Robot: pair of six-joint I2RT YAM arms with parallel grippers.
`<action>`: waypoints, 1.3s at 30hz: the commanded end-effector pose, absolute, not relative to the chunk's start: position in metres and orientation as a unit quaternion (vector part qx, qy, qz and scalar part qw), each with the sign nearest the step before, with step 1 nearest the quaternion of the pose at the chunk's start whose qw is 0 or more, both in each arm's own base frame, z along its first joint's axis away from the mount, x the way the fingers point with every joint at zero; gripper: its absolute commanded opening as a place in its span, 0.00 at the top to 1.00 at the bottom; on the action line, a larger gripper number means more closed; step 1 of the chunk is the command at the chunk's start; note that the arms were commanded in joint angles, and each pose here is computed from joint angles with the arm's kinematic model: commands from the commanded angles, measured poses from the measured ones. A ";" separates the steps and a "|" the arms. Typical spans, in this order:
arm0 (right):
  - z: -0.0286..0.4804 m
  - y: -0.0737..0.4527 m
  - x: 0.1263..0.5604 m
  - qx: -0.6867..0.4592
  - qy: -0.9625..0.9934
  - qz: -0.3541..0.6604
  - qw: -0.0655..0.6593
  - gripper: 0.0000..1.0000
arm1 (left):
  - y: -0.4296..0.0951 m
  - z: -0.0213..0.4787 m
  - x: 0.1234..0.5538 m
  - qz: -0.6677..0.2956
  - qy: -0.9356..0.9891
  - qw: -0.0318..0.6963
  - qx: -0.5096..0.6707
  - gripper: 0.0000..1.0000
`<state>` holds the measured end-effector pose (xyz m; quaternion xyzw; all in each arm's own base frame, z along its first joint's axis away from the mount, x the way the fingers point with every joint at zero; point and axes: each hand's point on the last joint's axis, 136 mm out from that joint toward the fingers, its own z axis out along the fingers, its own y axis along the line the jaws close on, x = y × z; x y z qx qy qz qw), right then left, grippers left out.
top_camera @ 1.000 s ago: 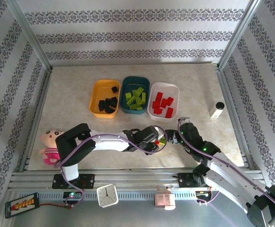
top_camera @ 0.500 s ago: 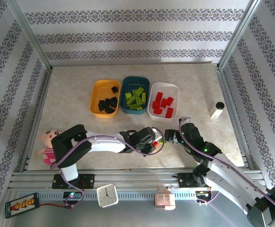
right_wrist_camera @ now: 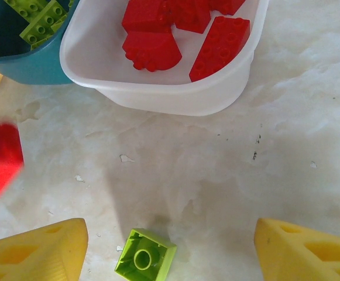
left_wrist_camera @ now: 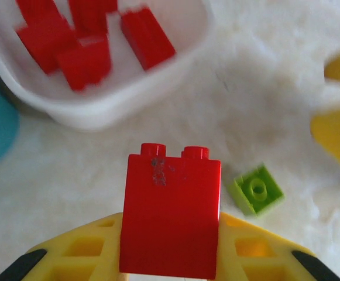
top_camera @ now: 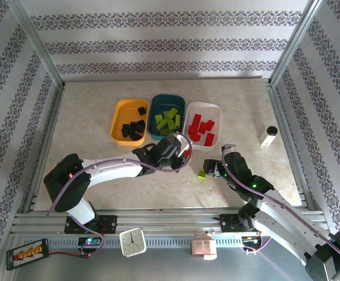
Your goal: Sort the legos into containers by color
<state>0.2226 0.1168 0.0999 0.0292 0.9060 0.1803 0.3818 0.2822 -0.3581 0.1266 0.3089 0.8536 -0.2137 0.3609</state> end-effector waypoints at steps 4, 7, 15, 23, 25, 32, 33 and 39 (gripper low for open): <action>0.109 0.114 0.227 0.042 0.902 0.182 0.389 0.25 | -0.377 0.170 0.350 -0.259 0.844 0.396 0.253 0.80; 0.108 0.114 0.225 0.043 0.904 0.182 0.386 0.25 | -0.386 0.171 0.375 -0.257 0.847 0.395 0.246 0.80; 0.109 0.113 0.222 0.043 0.905 0.182 0.382 0.24 | -0.398 0.147 0.436 -0.223 0.871 0.380 0.215 0.79; 0.111 0.112 0.220 0.040 0.906 0.183 0.381 0.24 | -0.411 0.142 0.454 -0.231 0.878 0.364 0.207 0.47; 0.110 0.113 0.220 0.041 0.907 0.182 0.379 0.23 | -0.410 0.157 0.453 -0.244 0.871 0.376 0.203 0.38; 0.101 0.124 0.225 0.040 0.913 0.193 0.357 0.22 | -0.398 0.237 0.429 -0.305 0.824 0.439 0.188 0.21; 0.099 0.127 0.226 0.039 0.914 0.195 0.353 0.22 | -0.393 0.247 0.423 -0.314 0.817 0.447 0.186 0.19; 0.087 0.146 0.229 0.017 0.922 0.183 0.341 0.22 | -0.350 0.266 0.375 -0.334 0.798 0.473 0.170 0.00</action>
